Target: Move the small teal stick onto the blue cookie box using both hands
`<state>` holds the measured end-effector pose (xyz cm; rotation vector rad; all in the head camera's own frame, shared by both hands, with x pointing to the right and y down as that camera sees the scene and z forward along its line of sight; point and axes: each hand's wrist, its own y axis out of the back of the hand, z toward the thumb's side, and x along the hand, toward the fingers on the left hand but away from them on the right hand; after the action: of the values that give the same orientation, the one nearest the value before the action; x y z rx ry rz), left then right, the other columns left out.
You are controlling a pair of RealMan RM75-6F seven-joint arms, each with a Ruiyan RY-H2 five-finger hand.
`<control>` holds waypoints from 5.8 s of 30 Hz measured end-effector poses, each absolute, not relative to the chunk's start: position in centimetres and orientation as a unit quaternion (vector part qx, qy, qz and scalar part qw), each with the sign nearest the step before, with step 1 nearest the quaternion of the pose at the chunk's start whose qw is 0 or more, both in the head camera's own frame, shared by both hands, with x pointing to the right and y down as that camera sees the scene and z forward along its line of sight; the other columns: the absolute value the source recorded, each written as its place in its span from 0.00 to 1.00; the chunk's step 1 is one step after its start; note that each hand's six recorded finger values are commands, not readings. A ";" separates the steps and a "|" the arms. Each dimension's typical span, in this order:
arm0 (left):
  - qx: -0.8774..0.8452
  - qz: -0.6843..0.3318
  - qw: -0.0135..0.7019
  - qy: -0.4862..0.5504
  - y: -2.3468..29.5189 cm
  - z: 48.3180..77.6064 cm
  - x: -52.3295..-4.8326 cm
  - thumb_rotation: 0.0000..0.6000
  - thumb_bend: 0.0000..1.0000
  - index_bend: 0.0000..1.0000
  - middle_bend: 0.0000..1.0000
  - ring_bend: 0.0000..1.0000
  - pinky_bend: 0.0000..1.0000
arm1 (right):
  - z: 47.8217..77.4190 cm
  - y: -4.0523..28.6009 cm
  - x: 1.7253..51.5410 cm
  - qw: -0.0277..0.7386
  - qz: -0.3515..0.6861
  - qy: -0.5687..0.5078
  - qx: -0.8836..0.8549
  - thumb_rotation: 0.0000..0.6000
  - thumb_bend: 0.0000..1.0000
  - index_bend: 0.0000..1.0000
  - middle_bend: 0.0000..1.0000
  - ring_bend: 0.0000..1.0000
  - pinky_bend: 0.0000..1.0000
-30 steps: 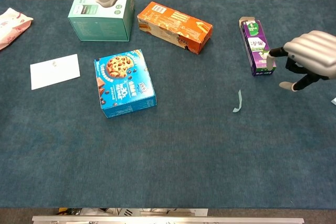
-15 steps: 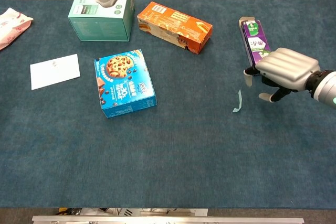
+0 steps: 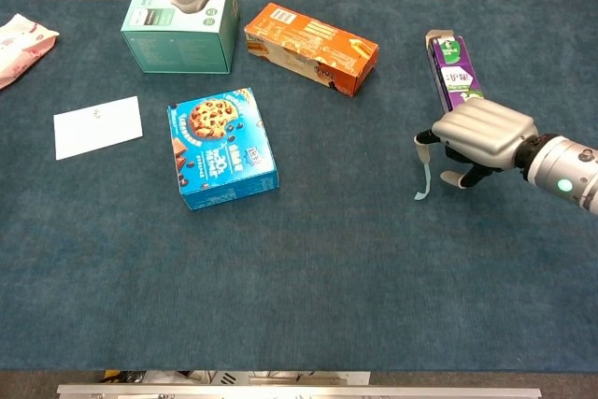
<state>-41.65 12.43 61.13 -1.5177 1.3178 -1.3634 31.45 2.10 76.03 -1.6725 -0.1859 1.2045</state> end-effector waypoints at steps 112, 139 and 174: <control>-0.591 -0.519 0.348 0.510 14.9 59.5 -41.9 1.00 0.34 0.14 0.15 0.14 0.08 | 73.4 -2.4 6.0 0.728 0.377 -0.072 -0.568 1.00 0.38 0.63 1.00 1.00 1.00; -0.587 -0.524 0.341 0.514 15.3 59.7 -42.7 1.00 0.34 0.14 0.15 0.14 0.08 | 75.0 -0.4 2.2 0.724 0.376 -0.075 -0.573 1.00 0.38 0.47 1.00 1.00 1.00; -0.603 -0.513 0.357 0.495 13.2 59.7 -42.0 1.00 0.34 0.14 0.17 0.16 0.17 | 71.1 -2.9 8.6 0.640 0.424 -0.144 -0.624 1.00 0.11 0.20 0.90 0.99 1.00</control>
<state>-42.04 13.21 59.69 -1.5573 1.2781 -1.3237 8.57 -2.87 71.05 -1.4237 -0.3290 0.9682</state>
